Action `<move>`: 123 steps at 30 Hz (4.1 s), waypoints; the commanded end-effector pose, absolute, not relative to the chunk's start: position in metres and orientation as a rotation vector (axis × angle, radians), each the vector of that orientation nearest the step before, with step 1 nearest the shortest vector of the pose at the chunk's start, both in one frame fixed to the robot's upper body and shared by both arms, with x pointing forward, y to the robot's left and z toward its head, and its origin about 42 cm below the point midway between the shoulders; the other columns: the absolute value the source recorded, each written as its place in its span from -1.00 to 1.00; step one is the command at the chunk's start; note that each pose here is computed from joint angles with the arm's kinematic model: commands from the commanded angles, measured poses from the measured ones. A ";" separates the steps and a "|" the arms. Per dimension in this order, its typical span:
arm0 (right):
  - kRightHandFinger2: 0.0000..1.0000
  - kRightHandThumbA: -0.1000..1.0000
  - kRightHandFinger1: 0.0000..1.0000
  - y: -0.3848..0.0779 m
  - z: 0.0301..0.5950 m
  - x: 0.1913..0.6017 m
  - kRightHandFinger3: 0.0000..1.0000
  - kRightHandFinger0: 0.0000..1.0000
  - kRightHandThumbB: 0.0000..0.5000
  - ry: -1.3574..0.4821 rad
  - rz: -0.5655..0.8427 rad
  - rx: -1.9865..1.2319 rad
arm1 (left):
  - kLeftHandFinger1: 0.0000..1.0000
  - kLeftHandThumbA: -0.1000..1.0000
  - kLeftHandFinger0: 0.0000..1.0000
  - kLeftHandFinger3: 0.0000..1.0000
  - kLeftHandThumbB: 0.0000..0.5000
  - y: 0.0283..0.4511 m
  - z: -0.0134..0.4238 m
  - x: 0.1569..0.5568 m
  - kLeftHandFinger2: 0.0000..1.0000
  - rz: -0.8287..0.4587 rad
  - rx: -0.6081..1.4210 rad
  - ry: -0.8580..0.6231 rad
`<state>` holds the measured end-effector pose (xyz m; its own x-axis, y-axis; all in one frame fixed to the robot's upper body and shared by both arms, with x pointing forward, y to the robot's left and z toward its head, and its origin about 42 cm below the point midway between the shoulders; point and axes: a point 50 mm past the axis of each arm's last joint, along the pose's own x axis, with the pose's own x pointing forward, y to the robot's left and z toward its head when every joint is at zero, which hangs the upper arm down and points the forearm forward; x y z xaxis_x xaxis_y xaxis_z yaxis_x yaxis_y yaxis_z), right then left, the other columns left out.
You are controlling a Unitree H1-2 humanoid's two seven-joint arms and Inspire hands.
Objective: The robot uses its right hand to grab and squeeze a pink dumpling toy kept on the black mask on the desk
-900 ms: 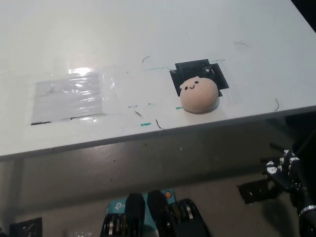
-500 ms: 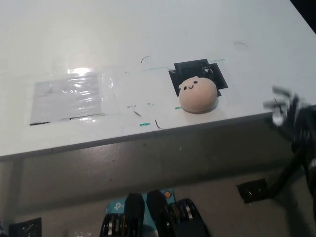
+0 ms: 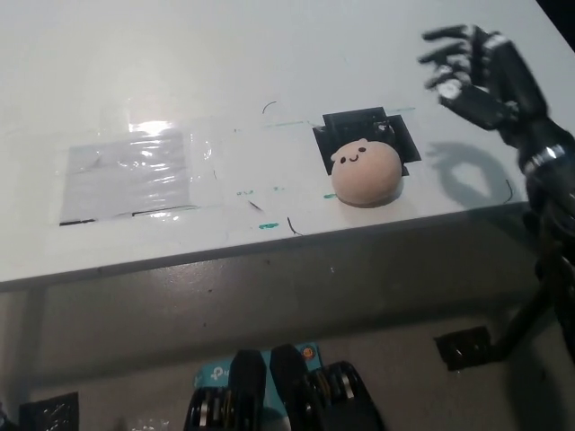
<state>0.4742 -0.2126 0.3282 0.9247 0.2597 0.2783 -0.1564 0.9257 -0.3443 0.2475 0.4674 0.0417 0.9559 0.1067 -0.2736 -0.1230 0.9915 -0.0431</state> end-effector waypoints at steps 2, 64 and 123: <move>0.52 -0.23 0.09 -0.192 0.367 0.491 0.95 -0.16 0.33 -0.383 0.342 -0.523 | -0.97 1.00 -1.00 -0.64 1.00 0.475 0.053 0.250 -0.77 0.103 -0.051 0.221; -0.62 -1.00 -1.00 -0.122 0.171 0.505 1.00 -1.00 -0.97 -0.283 0.444 -1.187 | -0.95 1.00 -1.00 -0.69 1.00 0.476 0.066 0.262 -0.78 0.105 -0.048 0.207; 0.24 -1.00 -0.48 -0.120 0.323 0.539 -0.05 -1.00 -0.01 -0.998 -0.136 -0.965 | -0.92 1.00 -1.00 -0.63 1.00 0.478 0.072 0.262 -0.73 0.110 -0.036 0.190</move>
